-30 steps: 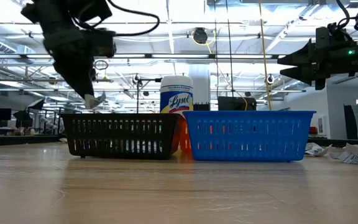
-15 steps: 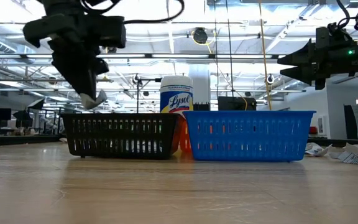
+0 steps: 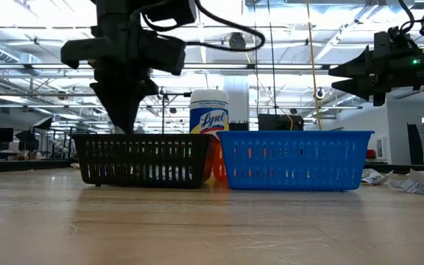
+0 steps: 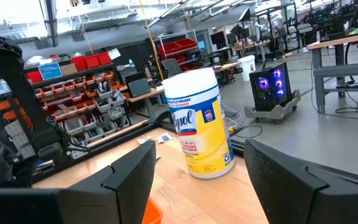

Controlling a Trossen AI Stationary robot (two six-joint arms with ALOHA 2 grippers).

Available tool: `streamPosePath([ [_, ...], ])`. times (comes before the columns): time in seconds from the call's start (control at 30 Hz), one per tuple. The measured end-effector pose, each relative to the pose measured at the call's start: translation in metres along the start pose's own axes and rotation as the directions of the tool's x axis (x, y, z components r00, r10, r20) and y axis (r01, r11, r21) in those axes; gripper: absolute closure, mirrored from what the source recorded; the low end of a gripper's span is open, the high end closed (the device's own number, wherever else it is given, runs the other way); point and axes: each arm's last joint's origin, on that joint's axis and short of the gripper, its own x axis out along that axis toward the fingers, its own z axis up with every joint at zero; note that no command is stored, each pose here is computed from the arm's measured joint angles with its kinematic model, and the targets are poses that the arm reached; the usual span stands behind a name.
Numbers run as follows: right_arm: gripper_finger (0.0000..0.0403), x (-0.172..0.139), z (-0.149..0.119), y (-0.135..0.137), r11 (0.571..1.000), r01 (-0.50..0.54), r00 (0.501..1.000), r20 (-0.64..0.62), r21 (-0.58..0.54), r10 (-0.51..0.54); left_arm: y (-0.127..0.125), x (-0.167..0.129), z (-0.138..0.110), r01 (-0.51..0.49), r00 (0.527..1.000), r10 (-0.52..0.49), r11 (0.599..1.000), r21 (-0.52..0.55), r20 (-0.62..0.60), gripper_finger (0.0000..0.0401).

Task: Pick & Place First Aid Supplies
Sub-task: Put the towelette pack into the black bin

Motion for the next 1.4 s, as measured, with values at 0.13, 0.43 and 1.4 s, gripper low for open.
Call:
streamPosePath([
  [0.13, 0.0160, 0.000, 0.000, 0.000, 1.000, 0.000, 1.000, 0.000, 0.000, 0.000, 0.001, 0.003, 0.000, 0.038, 0.999, -0.039, 0.998, -0.045, -0.019, 0.0385],
  [0.43, 0.0160, 0.000, 0.000, 0.000, 1.000, 0.000, 1.000, 0.000, 0.000, 0.000, 0.001, 0.003, 0.002, 0.037, 0.999, -0.037, 0.998, -0.053, 0.003, 0.0237],
  [1.4, 0.0160, 0.000, 0.000, 0.000, 1.000, 0.000, 1.000, 0.000, 0.000, 0.000, 0.100, -0.025, -0.011, 0.009, 0.997, 0.016, 0.948, -0.318, 0.076, 0.0100],
])
